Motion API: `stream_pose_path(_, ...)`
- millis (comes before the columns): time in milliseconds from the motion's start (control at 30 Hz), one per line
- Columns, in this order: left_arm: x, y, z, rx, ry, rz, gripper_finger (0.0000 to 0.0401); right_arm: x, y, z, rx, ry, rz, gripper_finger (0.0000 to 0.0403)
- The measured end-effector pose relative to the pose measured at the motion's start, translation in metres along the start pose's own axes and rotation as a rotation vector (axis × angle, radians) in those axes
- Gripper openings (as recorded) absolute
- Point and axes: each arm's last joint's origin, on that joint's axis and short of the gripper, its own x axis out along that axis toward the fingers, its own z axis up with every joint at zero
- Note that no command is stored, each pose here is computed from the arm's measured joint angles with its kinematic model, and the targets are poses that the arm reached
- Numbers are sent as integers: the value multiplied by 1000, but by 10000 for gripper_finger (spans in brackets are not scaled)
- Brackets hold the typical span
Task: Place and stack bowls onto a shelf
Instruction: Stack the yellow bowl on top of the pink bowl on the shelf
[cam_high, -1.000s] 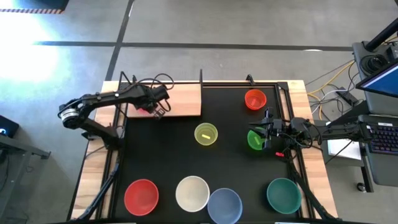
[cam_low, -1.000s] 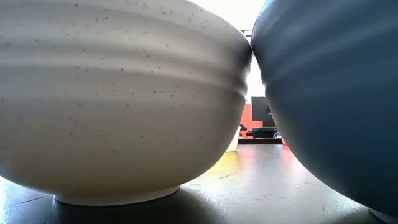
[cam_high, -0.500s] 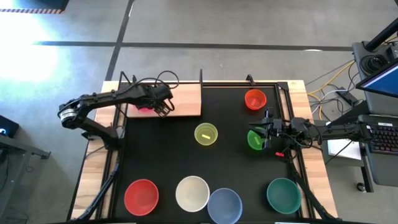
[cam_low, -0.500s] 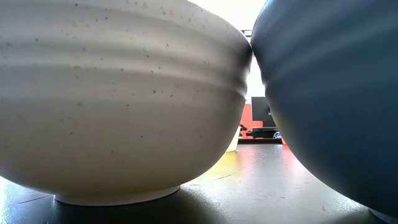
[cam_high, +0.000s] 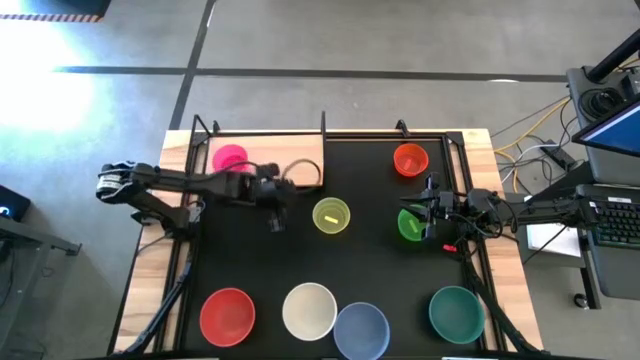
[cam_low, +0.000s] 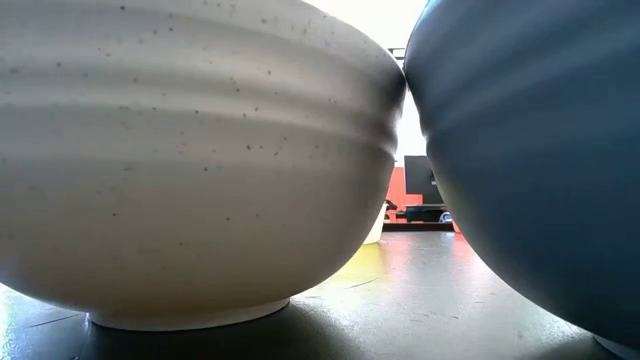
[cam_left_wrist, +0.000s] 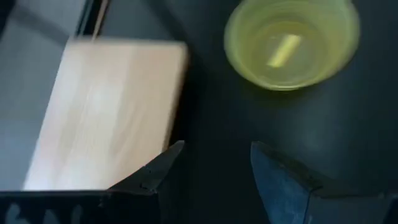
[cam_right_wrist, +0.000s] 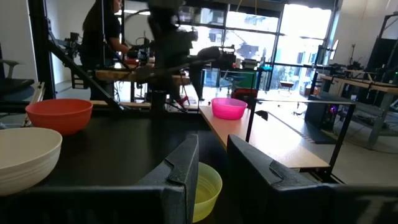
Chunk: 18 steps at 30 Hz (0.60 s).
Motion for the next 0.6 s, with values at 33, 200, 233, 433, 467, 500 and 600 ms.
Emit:
stream_pose_path(33, 1, -5, 2, 42, -15, -8, 164, 0, 0, 0, 0, 0, 0, 75)
stream_pose_path(200, 17, -22, 13, 115, -84, -61, 164, 0, 0, 0, 0, 0, 0, 75)
stream_pose_path(233, 22, -25, 15, 125, -90, -78, 164, 0, 0, 0, 0, 0, 0, 75)
stream_pose_path(433, 51, -41, 20, 185, -98, -146, 164, 0, 0, 0, 0, 0, 1, 75)
stream_pose_path(467, 56, -44, 20, 193, -97, -162, 164, 0, 0, 0, 0, 0, 0, 75)
stream_pose_path(500, 59, -47, 20, 202, -96, -176, 164, 0, 0, 0, 0, 0, 0, 75)
stream_pose_path(600, 70, -56, 19, 236, -96, -191, 164, 0, 0, 0, 0, 0, 0, 75)
